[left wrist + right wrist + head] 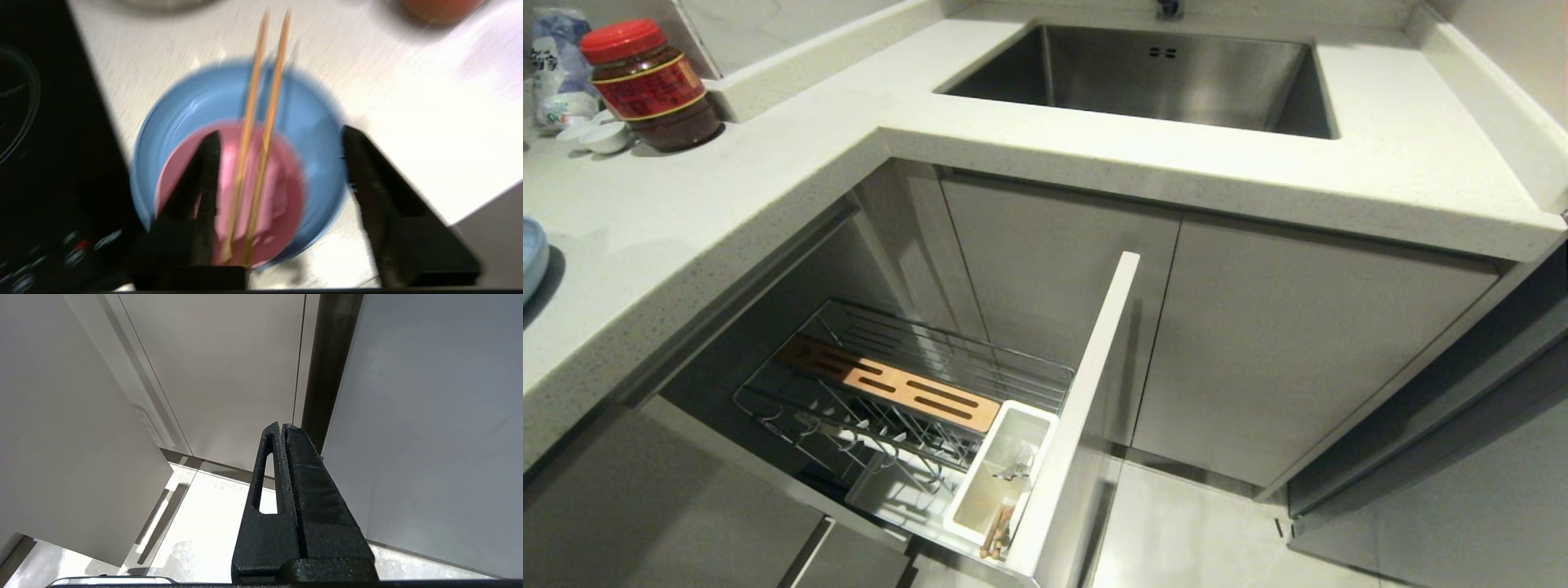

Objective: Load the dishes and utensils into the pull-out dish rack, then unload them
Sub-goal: Take the fork out of the cupboard

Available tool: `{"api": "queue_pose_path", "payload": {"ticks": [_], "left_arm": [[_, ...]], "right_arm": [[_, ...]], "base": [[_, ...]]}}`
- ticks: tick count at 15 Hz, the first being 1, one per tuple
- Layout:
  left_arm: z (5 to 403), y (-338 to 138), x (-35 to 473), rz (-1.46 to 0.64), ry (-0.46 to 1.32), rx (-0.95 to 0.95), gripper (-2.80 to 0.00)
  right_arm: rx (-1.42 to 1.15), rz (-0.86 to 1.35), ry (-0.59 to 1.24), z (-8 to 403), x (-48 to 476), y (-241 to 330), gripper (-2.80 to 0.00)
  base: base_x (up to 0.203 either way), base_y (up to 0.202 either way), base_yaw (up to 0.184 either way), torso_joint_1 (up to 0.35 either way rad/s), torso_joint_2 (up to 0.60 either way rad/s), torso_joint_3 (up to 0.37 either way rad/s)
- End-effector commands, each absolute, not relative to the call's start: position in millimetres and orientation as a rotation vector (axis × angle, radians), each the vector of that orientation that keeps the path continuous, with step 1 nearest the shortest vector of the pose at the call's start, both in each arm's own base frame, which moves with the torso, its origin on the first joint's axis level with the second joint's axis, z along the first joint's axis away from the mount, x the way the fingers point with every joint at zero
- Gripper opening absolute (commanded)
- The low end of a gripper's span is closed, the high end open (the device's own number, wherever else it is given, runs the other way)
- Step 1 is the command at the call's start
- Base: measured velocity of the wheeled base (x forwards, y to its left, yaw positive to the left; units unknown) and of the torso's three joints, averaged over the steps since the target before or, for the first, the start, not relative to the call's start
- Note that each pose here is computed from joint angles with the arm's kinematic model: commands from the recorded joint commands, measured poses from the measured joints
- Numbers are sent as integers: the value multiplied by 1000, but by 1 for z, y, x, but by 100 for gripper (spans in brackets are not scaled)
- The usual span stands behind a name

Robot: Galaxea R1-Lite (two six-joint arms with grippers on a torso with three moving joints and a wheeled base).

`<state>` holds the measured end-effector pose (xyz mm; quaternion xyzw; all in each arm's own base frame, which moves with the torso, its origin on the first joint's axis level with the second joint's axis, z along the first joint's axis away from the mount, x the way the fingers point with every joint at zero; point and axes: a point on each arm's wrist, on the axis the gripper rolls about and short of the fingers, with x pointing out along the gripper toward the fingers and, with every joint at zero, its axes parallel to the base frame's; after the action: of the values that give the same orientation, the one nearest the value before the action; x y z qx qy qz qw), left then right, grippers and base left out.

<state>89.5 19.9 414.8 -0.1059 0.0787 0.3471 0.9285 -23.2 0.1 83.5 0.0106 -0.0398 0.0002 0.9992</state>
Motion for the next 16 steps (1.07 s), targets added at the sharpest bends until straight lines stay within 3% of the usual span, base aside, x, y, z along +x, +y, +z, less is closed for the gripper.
{"api": "queue_pose_path", "payload": {"ticks": [1, 7, 10, 16], "left_arm": [[429, 16, 70, 640, 5, -280, -280], [444, -6, 47, 140, -96, -577, -280], [430, -24, 61, -28, 43, -615, -280], [366, -84, 119, -43, 399, -438, -280]], "right_arm": [[21, 1, -55, 76, -21, 0, -280], [21, 1, -55, 76, -21, 0, -280], [21, 1, -55, 76, -21, 0, -280], [21, 1, -54, 76, -21, 0, -280]], "base": [[0, 0, 0, 0, 0, 0], [0, 0, 0, 0, 0, 0], [0, 0, 0, 0, 0, 0], [0, 0, 0, 0, 0, 0]]}}
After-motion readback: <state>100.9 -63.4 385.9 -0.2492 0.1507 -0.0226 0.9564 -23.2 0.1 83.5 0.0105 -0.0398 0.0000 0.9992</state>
